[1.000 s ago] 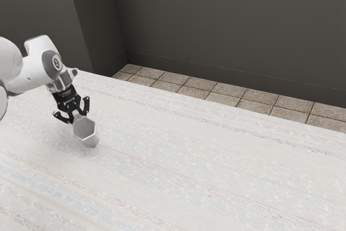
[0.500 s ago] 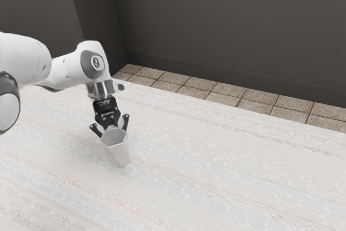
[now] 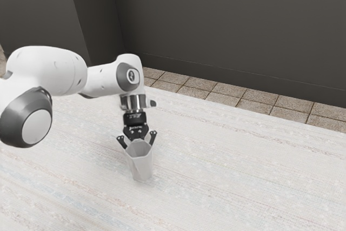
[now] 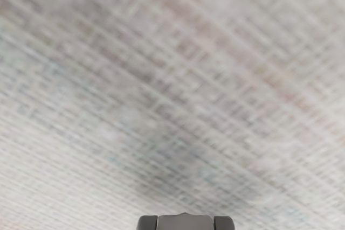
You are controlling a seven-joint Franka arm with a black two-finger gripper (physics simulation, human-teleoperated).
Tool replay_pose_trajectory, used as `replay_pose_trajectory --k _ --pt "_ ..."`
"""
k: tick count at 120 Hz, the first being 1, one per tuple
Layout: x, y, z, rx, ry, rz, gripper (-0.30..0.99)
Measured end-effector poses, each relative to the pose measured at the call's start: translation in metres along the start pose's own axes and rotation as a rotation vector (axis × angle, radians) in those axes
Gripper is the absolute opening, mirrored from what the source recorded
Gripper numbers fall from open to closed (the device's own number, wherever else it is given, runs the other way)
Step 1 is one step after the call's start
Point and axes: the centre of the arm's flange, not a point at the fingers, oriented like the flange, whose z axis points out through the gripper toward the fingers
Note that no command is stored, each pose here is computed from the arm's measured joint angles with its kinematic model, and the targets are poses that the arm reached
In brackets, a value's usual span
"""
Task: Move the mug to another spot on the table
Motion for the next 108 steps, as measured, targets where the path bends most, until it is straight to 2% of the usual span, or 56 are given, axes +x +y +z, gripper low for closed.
replay_pose_trajectory --k 41,73,108 --pt "0.012 0.026 -0.007 0.004 0.046 -0.004 -0.09" --pt "0.021 0.028 0.005 0.014 0.033 -0.032 -0.09" --pt "0.023 0.029 0.005 -0.005 0.026 -0.047 0.29"
